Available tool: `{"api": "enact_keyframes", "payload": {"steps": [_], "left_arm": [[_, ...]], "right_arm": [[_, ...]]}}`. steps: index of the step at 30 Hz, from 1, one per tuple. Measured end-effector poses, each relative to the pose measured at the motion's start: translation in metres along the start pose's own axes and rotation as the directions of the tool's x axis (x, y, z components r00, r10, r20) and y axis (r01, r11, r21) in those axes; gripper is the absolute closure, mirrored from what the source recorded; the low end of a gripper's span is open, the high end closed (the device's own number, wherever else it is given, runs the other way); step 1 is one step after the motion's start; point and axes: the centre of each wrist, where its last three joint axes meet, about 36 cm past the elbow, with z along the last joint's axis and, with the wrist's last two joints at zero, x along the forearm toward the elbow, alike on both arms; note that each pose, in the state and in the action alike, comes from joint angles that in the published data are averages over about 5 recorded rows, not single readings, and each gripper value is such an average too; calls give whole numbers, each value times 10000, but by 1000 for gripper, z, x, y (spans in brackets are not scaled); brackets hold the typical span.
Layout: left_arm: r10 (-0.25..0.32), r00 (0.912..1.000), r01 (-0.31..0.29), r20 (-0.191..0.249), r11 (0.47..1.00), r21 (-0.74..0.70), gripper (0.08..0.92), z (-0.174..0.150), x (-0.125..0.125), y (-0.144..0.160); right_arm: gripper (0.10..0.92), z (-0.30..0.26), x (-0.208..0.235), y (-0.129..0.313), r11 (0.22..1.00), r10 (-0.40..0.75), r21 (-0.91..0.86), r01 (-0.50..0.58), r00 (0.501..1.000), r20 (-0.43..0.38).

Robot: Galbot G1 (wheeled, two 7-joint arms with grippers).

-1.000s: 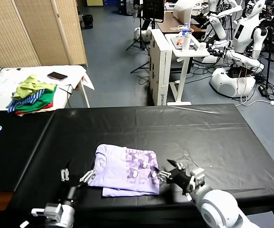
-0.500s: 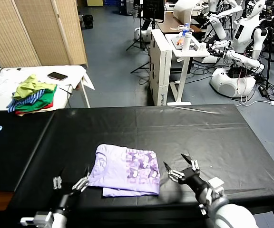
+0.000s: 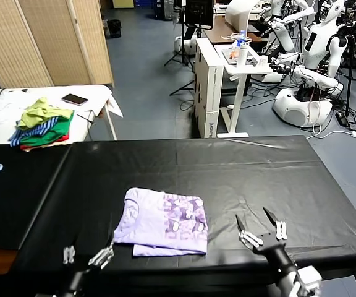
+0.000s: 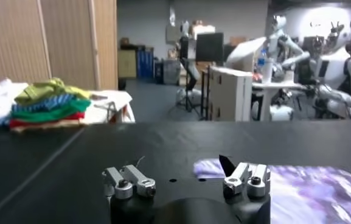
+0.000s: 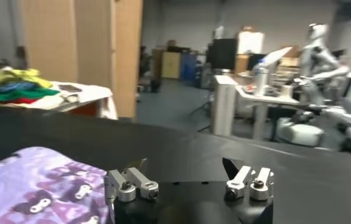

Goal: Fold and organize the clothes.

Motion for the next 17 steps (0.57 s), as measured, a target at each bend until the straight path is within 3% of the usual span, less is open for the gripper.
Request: {"api": "enact_keyframes", "payload": {"steps": [11, 17], "left_arm": [[-212, 9972, 208, -715, 9998, -56, 92, -9, 16, -1], [-263, 9963, 263, -816, 9997, -17, 92, -8, 18, -2]], "right_arm": [[115, 12, 47, 7, 9961, 761, -349, -809, 9896, -1217], [115, 13, 53, 8, 9957, 787, -371, -850, 9863, -1452]]}}
